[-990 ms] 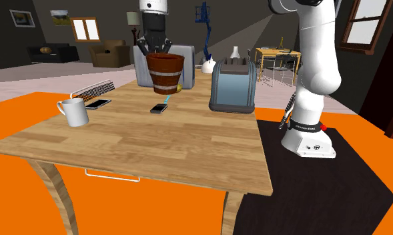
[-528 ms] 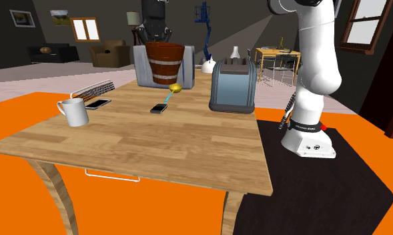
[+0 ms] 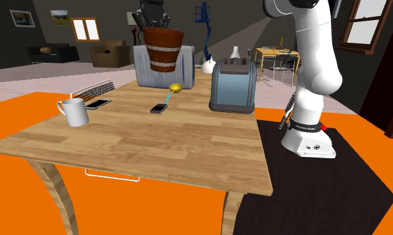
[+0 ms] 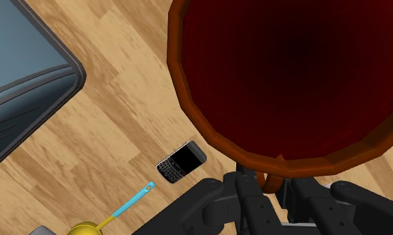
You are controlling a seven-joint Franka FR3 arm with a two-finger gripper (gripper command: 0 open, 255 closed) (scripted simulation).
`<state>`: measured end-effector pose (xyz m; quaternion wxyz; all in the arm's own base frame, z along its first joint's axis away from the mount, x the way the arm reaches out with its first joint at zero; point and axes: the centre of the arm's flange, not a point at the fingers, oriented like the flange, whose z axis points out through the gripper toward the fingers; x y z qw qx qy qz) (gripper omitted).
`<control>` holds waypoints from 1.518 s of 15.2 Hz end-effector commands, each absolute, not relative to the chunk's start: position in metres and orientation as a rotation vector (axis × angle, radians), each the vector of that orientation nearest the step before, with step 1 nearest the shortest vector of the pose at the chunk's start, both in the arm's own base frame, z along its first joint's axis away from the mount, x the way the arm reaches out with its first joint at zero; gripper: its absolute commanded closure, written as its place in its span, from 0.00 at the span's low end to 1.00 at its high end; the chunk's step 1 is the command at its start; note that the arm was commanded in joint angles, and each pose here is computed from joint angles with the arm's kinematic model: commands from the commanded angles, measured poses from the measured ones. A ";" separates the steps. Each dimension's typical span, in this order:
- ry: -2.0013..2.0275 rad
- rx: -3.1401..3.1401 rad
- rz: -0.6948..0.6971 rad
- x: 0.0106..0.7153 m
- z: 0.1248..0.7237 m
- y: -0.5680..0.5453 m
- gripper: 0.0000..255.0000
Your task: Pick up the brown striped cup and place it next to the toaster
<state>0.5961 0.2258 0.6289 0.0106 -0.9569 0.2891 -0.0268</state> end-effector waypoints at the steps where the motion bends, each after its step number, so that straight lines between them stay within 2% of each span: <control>1: 0.902 -2.985 -0.085 0.595 0.640 0.224 1.00; 9: 0.902 -2.985 -0.085 0.595 0.680 0.224 1.00; 23: 0.902 -2.985 -0.085 0.524 0.680 0.054 1.00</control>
